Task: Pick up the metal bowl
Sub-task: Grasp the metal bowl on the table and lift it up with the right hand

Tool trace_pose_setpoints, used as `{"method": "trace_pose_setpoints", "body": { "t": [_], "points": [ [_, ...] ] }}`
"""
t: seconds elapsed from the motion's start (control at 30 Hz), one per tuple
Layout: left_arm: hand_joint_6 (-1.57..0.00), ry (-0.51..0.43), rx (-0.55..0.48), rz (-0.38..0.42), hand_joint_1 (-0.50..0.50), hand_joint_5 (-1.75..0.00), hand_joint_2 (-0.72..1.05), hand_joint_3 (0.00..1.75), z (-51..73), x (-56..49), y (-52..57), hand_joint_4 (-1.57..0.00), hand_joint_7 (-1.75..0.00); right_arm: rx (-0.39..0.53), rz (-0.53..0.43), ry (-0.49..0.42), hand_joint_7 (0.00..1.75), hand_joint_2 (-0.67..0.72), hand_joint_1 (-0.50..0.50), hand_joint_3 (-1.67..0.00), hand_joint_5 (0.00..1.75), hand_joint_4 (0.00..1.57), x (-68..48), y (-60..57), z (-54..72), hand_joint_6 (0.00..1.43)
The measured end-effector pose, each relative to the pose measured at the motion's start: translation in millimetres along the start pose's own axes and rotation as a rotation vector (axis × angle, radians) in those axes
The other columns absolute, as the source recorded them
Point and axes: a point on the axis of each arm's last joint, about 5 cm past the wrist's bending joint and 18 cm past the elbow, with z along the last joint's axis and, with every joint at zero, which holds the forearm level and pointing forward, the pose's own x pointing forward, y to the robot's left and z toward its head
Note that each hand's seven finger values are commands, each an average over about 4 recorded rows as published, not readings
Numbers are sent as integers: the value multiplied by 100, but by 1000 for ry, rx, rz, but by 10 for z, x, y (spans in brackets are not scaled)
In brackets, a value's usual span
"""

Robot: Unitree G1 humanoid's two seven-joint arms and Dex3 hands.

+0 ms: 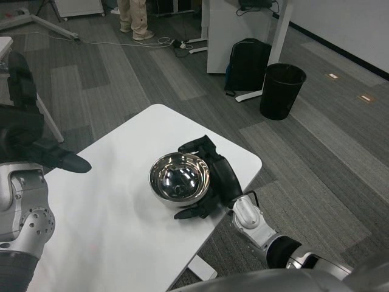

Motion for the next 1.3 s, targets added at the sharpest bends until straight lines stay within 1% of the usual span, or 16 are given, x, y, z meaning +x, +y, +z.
{"method": "trace_pose_setpoints", "body": {
  "t": [0.1,0.13,0.2,0.3,0.4,0.43,0.47,0.53,0.67,0.8,0.87,0.97,1.03,1.1,1.2,1.3],
  "points": [
    [-3,-2,0,0,-50,0,-64,2,1,0,0,-11,-35,-4,6,-2,154,-34,-22,-87,167,54,4,3,-1,7],
    [-3,-3,0,0,-50,0,-64,0,1,0,0,-11,-35,-5,7,-3,154,-35,-19,-91,165,60,4,2,-1,10],
    [-3,-4,0,0,-50,0,-64,0,2,0,0,-11,-35,-6,7,-6,154,-35,-15,-95,165,64,3,0,-1,14],
    [-3,-6,0,0,-50,0,-64,0,2,-1,0,-11,-35,-6,6,-12,154,-35,-5,-95,162,76,1,-1,0,32],
    [-3,-6,0,0,-50,0,-64,0,2,-1,-1,-11,-35,-5,5,-21,154,-35,8,-95,150,94,-2,-3,3,60],
    [-3,-6,0,0,-50,0,-64,0,2,-1,-1,-11,-35,-4,4,-25,152,-35,11,-95,148,99,-2,-3,4,66],
    [-3,-6,0,0,-50,0,-64,0,2,-1,-1,-11,-35,-4,2,-28,150,-35,12,-95,145,101,-2,-3,6,69],
    [-3,-5,0,-1,-50,0,-64,0,1,-1,-2,-11,-35,-4,-2,-35,147,-35,12,-95,145,104,0,-5,10,70],
    [-3,-6,0,-1,-50,0,-64,0,1,-2,-3,-11,-35,-1,-17,-67,147,-35,12,-95,145,108,24,-22,43,69],
    [-3,-5,-1,-2,-50,0,-64,0,-1,-4,-5,-11,-35,3,-30,-116,147,-35,17,-95,145,108,79,-55,113,69],
    [-3,-4,-1,-3,-50,0,-64,0,-3,-5,-7,-11,-35,1,-32,-136,147,-35,17,-95,145,108,101,-75,145,69],
    [-3,-3,-1,-4,-50,0,-64,4,-4,-6,-8,-11,-35,-2,-33,-157,147,-35,17,-95,138,111,127,-97,183,70],
    [-3,-3,-1,-4,-50,0,-64,4,-5,-7,-8,-11,-35,-2,-36,-165,147,-35,17,-95,136,113,146,-108,207,71],
    [-3,-2,-1,-4,-50,0,-64,0,-6,-8,-8,-11,-35,-4,-37,-166,147,-35,17,-95,136,114,165,-120,228,71],
    [-3,3,1,-2,-50,0,-64,0,-14,-13,-4,-11,-35,-8,-35,-159,143,-35,17,-95,136,114,189,-130,251,71],
    [-3,14,3,-2,-50,0,-64,0,-30,-23,-2,-11,-35,-6,-30,-154,145,-35,17,-95,136,114,214,-121,270,74]
  ]
}}
